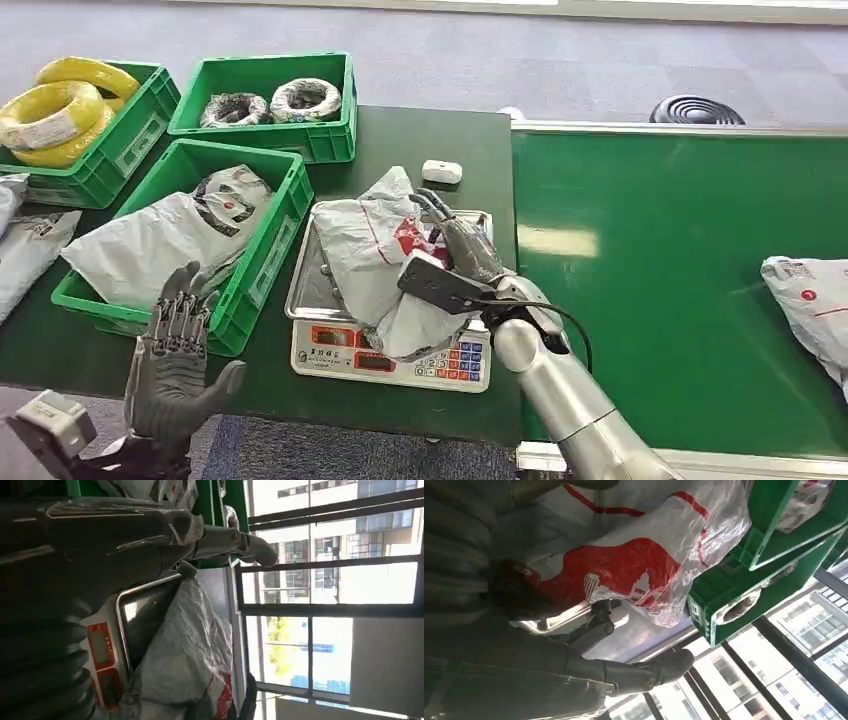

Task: Moved the parcel from conveyor to table for the left to box.

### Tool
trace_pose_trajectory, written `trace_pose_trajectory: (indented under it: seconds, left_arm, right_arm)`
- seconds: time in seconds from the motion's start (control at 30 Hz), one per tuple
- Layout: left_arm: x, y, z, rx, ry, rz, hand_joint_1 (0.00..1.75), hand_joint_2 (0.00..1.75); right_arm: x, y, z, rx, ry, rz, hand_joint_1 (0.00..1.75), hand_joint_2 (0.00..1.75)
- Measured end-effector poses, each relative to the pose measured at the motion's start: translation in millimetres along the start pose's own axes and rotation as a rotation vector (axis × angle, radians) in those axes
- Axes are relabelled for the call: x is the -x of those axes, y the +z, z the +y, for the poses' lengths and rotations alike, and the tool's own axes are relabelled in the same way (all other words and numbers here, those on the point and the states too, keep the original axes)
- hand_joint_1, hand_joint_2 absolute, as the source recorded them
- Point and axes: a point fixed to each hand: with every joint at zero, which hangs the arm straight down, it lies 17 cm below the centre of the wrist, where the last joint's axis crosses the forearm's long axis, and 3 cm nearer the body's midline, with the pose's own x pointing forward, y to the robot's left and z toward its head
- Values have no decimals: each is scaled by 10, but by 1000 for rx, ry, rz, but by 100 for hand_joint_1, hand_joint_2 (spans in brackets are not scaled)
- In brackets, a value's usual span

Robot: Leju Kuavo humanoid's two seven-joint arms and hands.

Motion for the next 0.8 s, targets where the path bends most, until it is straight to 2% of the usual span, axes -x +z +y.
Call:
trace_pose_trajectory:
  seconds: [0.2, 0.6, 0.7, 0.8]
  left_arm:
    - [150, -130, -262, 76, -187, 55, 0, 175]
    - [108, -211, -466, 113, -195, 32, 0, 175]
    - [176, -268, -580, 145, -321, 50, 0, 175]
    - [321, -386, -791, 201, -420, 104, 0, 175]
  right_arm:
    - [-116, 37, -194, 81, -9, -31, 0, 175]
    - [-228, 103, -396, 148, -30, -59, 0, 175]
    - [-332, 248, -497, 197, -38, -89, 0, 175]
    - [-396, 532, -657, 263, -76, -112, 0, 175]
